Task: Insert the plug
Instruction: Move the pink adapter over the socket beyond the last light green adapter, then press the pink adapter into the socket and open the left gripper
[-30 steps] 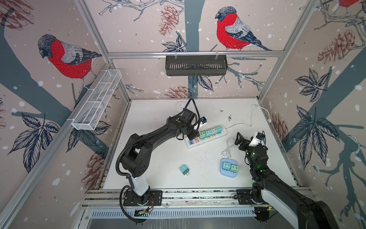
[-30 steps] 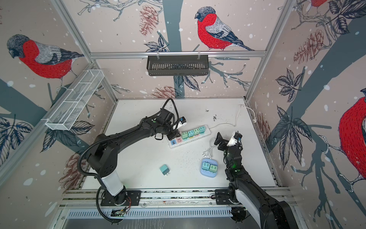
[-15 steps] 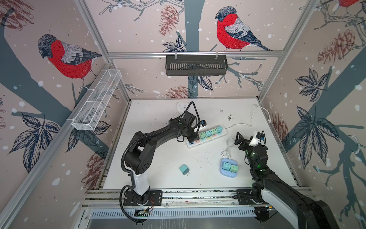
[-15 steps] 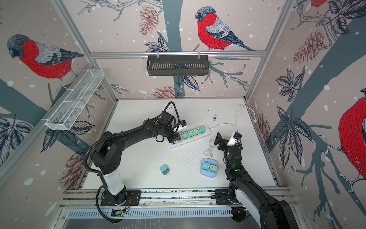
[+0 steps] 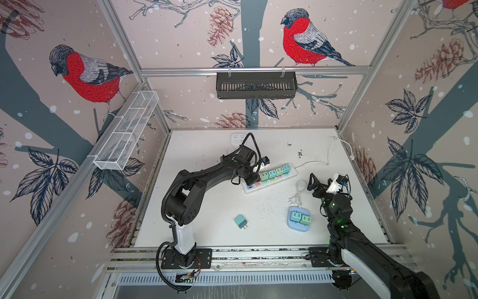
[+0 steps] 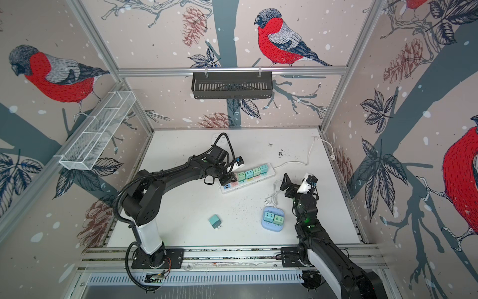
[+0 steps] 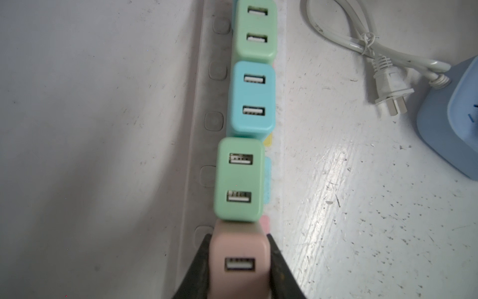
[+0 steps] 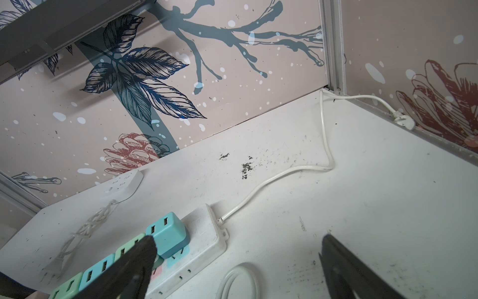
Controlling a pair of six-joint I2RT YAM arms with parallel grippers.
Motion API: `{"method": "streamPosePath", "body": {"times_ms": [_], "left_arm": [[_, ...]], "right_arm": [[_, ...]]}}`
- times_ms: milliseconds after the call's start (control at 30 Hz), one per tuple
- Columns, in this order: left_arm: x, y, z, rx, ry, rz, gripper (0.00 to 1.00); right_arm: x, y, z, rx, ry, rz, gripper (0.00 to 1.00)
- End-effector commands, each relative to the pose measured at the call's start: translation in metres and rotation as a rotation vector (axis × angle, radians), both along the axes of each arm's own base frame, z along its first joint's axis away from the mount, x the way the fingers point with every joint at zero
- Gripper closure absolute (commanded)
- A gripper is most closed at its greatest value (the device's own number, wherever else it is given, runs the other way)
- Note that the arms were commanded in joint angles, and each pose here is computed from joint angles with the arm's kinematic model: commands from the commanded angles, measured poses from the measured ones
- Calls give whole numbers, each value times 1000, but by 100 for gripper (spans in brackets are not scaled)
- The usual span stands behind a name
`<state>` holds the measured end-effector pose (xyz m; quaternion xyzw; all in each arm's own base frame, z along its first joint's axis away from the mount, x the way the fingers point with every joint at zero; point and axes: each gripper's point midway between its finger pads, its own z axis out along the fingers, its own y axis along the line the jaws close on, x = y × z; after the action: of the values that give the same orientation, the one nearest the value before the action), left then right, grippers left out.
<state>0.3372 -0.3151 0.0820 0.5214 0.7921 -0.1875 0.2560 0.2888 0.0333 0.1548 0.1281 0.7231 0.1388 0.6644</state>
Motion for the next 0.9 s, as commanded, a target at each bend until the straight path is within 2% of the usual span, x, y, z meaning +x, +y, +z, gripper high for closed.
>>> {"method": "streamPosePath", "body": {"times_ms": [0, 800, 867], "left_arm": [[3, -1, 0, -5, -11, -17, 100], [16, -11, -36, 26, 73, -27, 100], [18, -12, -36, 23, 75, -18, 93]], "right_arm": [[-2, 1, 8, 8, -37, 7, 0], [0, 0, 7, 7, -31, 2, 0], [0, 0, 7, 6, -30, 2, 0]]}}
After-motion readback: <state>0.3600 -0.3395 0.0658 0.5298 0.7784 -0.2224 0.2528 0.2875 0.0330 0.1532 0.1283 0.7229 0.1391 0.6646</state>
